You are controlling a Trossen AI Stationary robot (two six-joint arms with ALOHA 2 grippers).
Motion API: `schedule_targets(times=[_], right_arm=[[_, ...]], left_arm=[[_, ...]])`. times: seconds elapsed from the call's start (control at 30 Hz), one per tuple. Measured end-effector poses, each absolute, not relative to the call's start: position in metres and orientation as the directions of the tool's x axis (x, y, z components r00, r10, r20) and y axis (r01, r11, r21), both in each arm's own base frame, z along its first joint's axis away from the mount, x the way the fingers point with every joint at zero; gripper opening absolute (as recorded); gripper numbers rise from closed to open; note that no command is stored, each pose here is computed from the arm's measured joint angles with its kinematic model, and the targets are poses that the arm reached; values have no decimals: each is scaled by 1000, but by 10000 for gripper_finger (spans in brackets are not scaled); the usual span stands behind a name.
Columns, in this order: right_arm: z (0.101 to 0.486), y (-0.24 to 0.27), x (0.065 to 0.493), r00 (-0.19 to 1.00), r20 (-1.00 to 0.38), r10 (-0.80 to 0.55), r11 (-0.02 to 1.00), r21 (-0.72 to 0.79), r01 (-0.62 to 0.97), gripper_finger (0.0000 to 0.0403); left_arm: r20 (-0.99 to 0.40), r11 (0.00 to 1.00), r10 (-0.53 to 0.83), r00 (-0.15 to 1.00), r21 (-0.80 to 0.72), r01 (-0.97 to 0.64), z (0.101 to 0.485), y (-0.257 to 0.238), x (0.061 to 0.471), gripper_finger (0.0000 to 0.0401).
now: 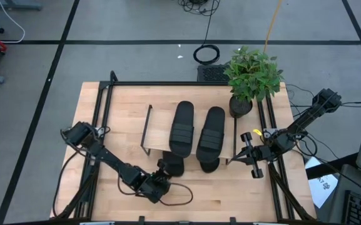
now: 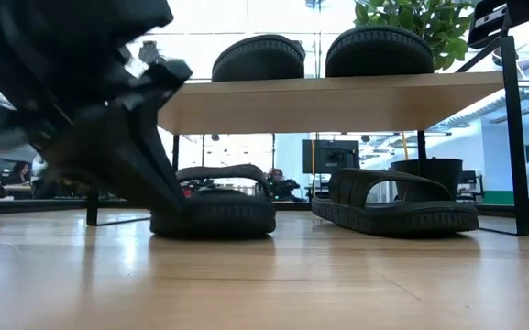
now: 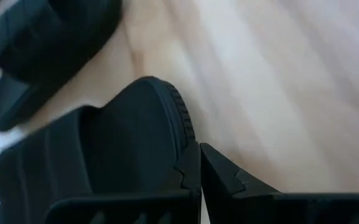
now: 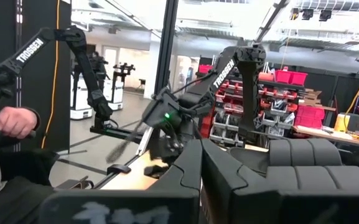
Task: Pick and place slides into the shelf
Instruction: Adjust the left black slide under the shelf, then adjust the shelf
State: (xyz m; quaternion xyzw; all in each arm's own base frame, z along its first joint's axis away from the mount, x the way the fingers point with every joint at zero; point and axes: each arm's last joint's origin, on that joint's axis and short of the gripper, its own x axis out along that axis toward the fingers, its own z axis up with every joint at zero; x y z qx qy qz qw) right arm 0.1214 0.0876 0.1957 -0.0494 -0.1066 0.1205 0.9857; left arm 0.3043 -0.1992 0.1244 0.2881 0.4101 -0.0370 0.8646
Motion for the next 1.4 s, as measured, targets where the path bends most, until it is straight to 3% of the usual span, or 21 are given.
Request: schedule_targets(times=[0.4, 0.7, 0.87, 1.07, 1.4], right_arm=[[196, 88, 121, 947, 202, 249, 964, -147, -222, 0], [196, 88, 121, 947, 204, 249, 964, -146, -222, 0], [196, 88, 121, 947, 204, 249, 964, -144, -222, 0], [196, 88, 121, 947, 202, 249, 965, -138, -224, 0], [196, 88, 121, 947, 203, 249, 964, -146, -222, 0]], left_arm=[[-736, 846, 232, 636, 476, 243, 113, -178, 305, 0], [-691, 790, 128, 712, 505, 348, 132, -212, 306, 1], [-708, 772, 117, 697, 506, 385, 147, -229, 304, 1], [-704, 726, 166, 691, 561, 397, 161, -248, 292, 0], [-530, 643, 327, 782, 732, 227, 168, -261, 278, 0]])
